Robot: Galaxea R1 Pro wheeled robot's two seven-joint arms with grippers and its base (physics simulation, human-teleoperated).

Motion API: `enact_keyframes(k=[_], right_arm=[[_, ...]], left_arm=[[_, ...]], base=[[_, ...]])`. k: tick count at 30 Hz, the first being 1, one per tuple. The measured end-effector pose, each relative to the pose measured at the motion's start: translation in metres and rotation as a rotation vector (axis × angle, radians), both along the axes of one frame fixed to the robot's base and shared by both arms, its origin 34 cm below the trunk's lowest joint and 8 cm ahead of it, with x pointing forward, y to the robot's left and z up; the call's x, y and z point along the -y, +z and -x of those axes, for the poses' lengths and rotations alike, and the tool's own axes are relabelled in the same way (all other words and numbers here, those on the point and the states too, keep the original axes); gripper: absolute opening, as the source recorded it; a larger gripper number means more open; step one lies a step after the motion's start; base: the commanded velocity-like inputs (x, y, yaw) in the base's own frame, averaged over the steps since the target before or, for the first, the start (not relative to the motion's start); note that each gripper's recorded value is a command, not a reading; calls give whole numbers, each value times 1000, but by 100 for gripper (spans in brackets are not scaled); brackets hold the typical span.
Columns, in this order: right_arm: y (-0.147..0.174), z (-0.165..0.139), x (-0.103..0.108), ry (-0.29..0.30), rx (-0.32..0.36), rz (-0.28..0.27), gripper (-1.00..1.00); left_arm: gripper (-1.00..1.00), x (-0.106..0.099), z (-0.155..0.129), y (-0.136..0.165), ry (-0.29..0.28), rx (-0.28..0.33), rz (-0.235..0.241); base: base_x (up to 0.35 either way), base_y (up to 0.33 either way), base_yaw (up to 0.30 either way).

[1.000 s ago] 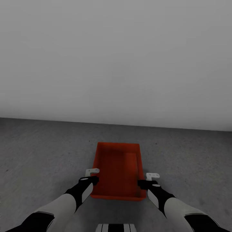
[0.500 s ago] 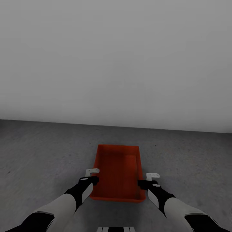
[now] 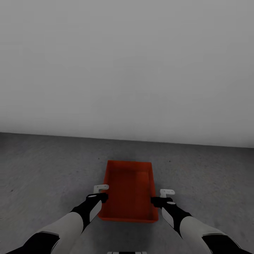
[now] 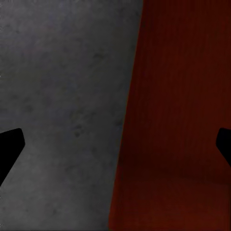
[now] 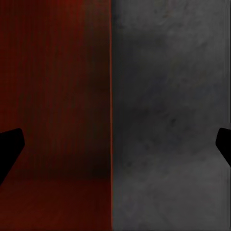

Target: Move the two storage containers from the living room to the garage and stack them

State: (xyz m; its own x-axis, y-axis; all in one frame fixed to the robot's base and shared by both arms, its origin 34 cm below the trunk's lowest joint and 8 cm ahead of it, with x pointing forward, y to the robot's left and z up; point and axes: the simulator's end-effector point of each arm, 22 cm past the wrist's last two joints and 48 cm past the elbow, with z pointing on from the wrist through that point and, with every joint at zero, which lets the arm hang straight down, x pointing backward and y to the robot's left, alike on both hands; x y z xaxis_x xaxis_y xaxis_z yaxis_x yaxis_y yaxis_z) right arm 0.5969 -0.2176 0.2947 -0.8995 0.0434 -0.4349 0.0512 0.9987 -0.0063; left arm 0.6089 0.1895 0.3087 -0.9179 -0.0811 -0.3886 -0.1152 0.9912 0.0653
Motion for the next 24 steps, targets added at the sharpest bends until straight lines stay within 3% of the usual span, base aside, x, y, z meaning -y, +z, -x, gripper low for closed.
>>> enact_keyframes(k=[24], right_arm=[[49,-9,7,-5,3,8,100]], left_arm=[[100,0,-8,49,0,-1,0]], base=[[0,0,0]])
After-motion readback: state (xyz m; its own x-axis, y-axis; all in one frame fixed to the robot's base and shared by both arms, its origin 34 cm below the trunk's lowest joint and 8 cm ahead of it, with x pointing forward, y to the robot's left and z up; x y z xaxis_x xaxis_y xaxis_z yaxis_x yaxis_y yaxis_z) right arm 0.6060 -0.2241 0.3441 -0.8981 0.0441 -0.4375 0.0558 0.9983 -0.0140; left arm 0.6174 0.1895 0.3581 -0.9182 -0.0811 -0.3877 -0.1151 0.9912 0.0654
